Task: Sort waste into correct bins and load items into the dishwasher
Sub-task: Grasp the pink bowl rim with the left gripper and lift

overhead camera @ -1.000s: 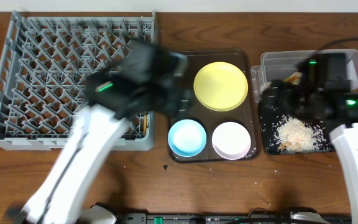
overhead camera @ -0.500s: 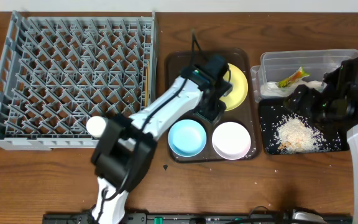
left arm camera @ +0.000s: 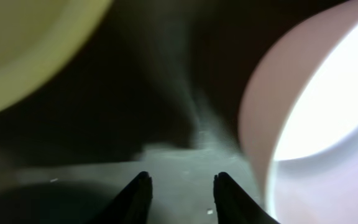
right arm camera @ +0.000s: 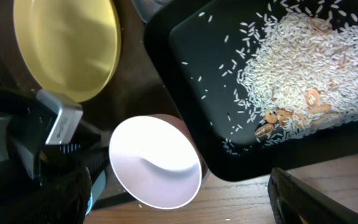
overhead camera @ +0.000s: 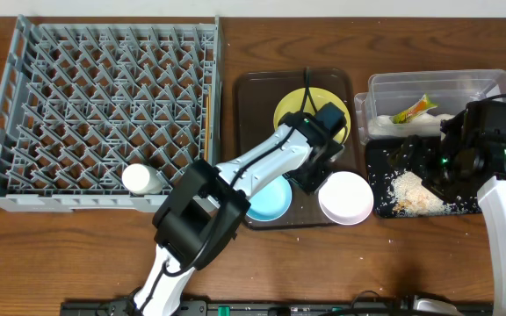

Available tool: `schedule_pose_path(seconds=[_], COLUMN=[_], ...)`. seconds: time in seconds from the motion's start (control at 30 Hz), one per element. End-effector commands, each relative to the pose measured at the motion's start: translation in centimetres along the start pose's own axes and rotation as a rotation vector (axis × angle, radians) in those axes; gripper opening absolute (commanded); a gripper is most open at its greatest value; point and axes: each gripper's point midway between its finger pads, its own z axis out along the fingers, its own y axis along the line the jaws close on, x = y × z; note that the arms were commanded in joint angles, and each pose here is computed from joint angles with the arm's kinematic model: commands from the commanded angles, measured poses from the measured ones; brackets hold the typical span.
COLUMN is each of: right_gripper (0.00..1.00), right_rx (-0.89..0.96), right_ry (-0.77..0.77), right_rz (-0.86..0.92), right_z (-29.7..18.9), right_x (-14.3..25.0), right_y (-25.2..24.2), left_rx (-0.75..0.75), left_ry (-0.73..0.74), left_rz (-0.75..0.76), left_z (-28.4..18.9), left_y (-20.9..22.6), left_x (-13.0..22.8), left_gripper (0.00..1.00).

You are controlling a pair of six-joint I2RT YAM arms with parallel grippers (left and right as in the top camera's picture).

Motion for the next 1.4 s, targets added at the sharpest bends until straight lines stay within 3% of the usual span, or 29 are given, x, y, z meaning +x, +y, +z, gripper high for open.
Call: schedule_pose_path(seconds=[0.0, 0.23, 0.6, 0.7, 0.87, 0.93, 1.13, 1.37], right_gripper=[0.89, 0.89, 0.9, 0.9, 0.9, 0.9, 0.9, 0.9], right_rx=[-0.02, -0.022, -0.026, -0.027, -0.027, -0.027, -0.026, -0.026], right_ry=[0.006, 0.001, -0.007, -0.009, -0.009, -0.009, -0.007, -0.008], right_rz=[-0.019, -0.024, -0.027, -0.028, -0.028, -0.027, -0.027, -0.027], right_z=[0.1, 0.1, 0.1, 0.1, 0.1, 0.1, 0.1, 0.1], right_x=[0.0, -0.1, -0.3, -0.4, -0.4, -0.4, -0.3, -0.3], right_y=[0.2, 0.2, 0.3, 0.4, 0.3, 0.4, 0.3, 0.3], left_rx=[-0.058, -0.029, 0.024, 0.023, 0.019, 0.013, -0.05, -0.442], left_ry=[-0.059, -0.212, -0.079, -0.05, -0.024, -0.032, -0.107, -0.263], left_rz=[-0.096, -0.246, -0.279, -0.263, -0.254, -0.255, -0.279, -0.379], left_z=[-2.8, -9.1, -2.1, -0.1, 1.7, 1.5, -2.9, -14.1], left_y=[1.5, 0.2, -1.6, -2.1, -2.4, -2.3, -0.5, 8.0], left_x=[-0.8, -2.0, -1.2, -1.1, -0.9, -1.0, -1.9, 0.2], left_gripper=[0.4, 0.49, 0.47, 0.4, 0.11, 0.08, 0.08, 0.08])
